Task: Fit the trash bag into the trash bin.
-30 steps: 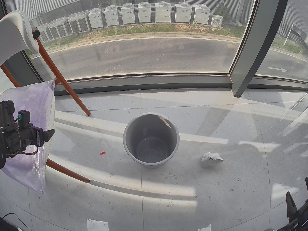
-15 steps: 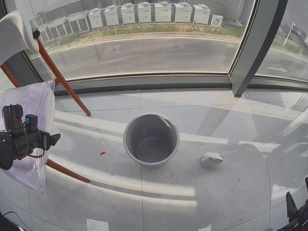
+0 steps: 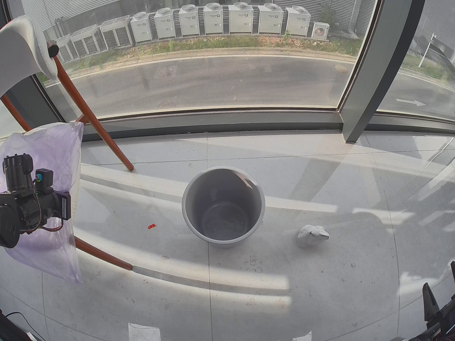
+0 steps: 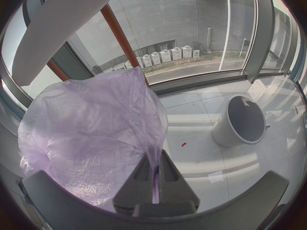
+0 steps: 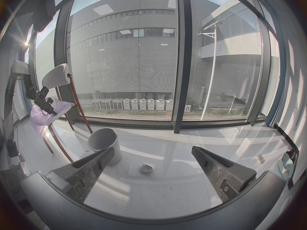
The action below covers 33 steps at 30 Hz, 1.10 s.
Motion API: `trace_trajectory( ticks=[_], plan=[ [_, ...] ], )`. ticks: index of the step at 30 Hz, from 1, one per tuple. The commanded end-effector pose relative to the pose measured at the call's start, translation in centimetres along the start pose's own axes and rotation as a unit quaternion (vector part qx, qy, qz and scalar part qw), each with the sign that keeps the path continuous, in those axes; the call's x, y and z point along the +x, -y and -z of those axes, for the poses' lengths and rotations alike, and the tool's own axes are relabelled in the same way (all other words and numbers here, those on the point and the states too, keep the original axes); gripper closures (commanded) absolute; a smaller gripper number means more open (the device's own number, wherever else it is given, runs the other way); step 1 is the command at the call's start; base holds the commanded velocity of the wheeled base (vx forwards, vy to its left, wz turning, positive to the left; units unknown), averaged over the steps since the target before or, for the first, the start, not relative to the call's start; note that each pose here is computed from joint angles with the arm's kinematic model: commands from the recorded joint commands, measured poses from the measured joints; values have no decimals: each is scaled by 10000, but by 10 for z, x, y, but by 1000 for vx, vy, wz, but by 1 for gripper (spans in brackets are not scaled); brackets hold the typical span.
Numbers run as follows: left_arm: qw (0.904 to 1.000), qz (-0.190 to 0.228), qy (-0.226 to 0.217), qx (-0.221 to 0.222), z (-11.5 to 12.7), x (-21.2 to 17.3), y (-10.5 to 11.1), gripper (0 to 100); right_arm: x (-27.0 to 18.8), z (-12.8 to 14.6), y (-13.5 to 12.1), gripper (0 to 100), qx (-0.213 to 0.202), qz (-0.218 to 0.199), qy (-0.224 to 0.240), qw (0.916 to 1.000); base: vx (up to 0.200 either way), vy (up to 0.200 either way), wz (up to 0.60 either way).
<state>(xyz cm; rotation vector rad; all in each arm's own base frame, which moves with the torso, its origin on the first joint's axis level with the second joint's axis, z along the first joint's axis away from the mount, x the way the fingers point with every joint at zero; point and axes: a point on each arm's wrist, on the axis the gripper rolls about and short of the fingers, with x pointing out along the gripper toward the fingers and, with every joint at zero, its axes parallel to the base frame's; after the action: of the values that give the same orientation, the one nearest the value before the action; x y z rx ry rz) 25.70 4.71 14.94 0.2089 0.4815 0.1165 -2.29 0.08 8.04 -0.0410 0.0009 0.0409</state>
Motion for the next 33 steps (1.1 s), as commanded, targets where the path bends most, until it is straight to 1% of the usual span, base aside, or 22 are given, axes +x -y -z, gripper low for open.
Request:
trace_trajectory(
  ticks=[1, 3, 4, 6, 7, 8, 10, 13, 16, 18, 19, 20, 21, 22, 23, 25, 27, 30, 32, 33],
  plan=[
    [9999, -124, 47, -54, -1, -2, -7, 100, 0, 5, 0, 0, -2, -3, -7, 10000, 0, 0, 0],
    [9998, -142, 121, -75, -3, -4, -8, 100, 0, 5, 0, 0, 6, -3, -7, 10000, 0, 0, 0],
    [9995, -214, 182, -106, -4, -7, -12, 100, 0, 5, 0, 0, 6, -3, -7, 10000, 0, 0, 0],
    [9986, -292, 408, -142, -10, -21, -17, 100, 0, 5, 0, 0, 6, -3, -7, 10000, 0, 0, 0],
    [9986, -289, 425, -141, -11, -22, -17, 100, 0, 5, 0, 0, 6, -3, -7, 10000, 0, 0, 0],
    [9977, -302, 581, -164, -14, -33, -19, 100, 0, 5, 0, 0, 6, -3, -7, 10000, 0, 0, 0],
    [9969, -277, 707, -184, -15, -42, -21, 100, 0, 5, 0, 0, 6, -3, -7, 10000, 0, 0, 0],
    [9947, -166, 1000, -195, -19, -58, -25, 100, 0, 5, 0, 0, 6, -3, -7, 10000, 0, 0, 0],
    [9902, -59, 1376, -213, -25, -77, -31, 100, 0, 5, 0, 0, 6, -3, -7, 10000, 0, 0, 0],
    [9866, 142, 1597, -307, -25, -89, -37, 100, 0, 5, 0, 0, 6, -3, -7, 10000, 0, 0, 0],
    [9861, 179, 1621, -325, -24, -90, -37, 100, 0, 5, 0, 0, 6, -3, -7, 10000, 0, 0, 0],
    [9822, 453, 1784, -383, -24, -99, -37, 100, 0, 5, 0, 0, 6, -3, -7, 10000, 0, 0, 0],
    [9802, 605, 1841, -417, -23, -103, -36, 100, 0, 5, 0, 0, 6, -3, -7, 10000, 0, 0, 0],
    [9799, 629, 1845, -420, -23, -103, -35, 100, 0, 5, 0, 0, 6, -3, -7, 10000, 0, 0, 0],
    [9757, 902, 1932, -504, -21, -109, -32, 100, 0, 5, 0, 0, 6, -3, -7, 10000, 0, 0, 0],
    [9702, 1256, 1980, -603, -21, -111, -28, 100, 0, 5, 0, 0, 6, -3, -7, 10000, 0, 0, 0],
    [9612, 1745, 2013, -716, -21, -112, -22, 100, 0, 5, 0, 0, 14, -3, -7, 10000, 0, 0, 0],
    [9476, 2234, 2128, -828, -26, -119, -16, 100, 0, 5, 0, 0, 21, -3, -7, 10000, 0, 0, 0],
    [9317, 2788, 2143, -909, -31, -120, -6, 100, 0, 5, 0, 0, 37, -3, -7, 10000, 0, 0, 0],
    [9256, 2967, 2154, -941, -35, -120, -1, 100, 0, 5, 0, 0, 45, -3, -7, 10000, 0, 0, 0]
  ],
)
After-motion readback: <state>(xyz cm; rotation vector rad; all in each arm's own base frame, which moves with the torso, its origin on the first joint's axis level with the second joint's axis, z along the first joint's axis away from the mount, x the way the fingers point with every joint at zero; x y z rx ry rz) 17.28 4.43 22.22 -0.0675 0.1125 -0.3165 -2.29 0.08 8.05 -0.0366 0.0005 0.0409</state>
